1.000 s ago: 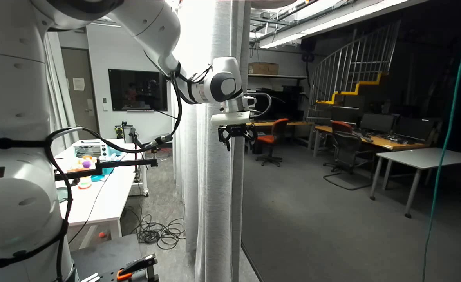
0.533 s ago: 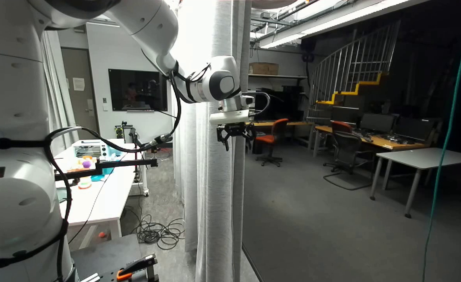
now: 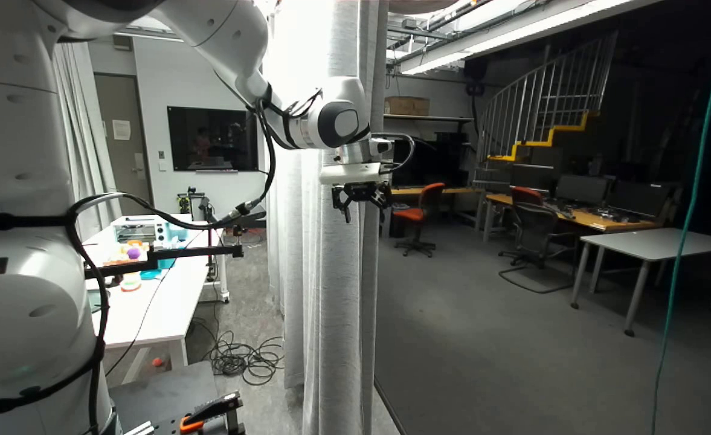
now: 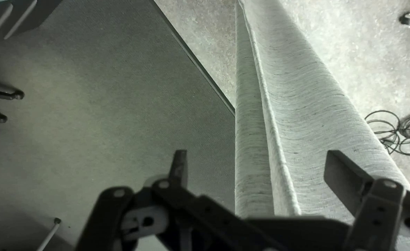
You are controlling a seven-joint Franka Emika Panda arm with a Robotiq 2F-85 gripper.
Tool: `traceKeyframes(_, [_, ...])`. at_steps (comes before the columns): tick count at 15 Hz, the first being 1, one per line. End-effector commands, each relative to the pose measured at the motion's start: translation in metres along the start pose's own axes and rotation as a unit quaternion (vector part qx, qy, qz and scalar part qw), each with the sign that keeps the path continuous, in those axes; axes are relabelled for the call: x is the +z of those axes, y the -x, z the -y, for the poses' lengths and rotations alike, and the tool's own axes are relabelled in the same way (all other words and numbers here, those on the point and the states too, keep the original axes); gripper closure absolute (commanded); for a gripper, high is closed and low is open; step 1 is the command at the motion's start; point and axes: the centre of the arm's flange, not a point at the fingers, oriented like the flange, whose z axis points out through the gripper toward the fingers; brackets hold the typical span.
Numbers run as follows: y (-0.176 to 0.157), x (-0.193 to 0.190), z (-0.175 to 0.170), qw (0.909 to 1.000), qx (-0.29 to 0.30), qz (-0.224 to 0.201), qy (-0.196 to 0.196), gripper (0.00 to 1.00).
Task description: Draw the curtain
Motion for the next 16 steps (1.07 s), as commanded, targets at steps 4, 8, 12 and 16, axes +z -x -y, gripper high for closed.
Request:
traceKeyframes(4, [-0.009,-0.032,-0.006,0.9969,0.028,-0.072,-0.015,0.0])
traceKeyframes(8, [-0.015,-0.045,-0.011,0.9917,0.05,-0.115,-0.027,0.0])
traceKeyframes(12, [-0.016,-0.04,-0.009,0.9887,0.061,-0.134,-0.03,0.0])
traceKeyframes(16, [-0.028,-0.028,-0.005,0.9871,0.053,-0.146,-0.039,0.0])
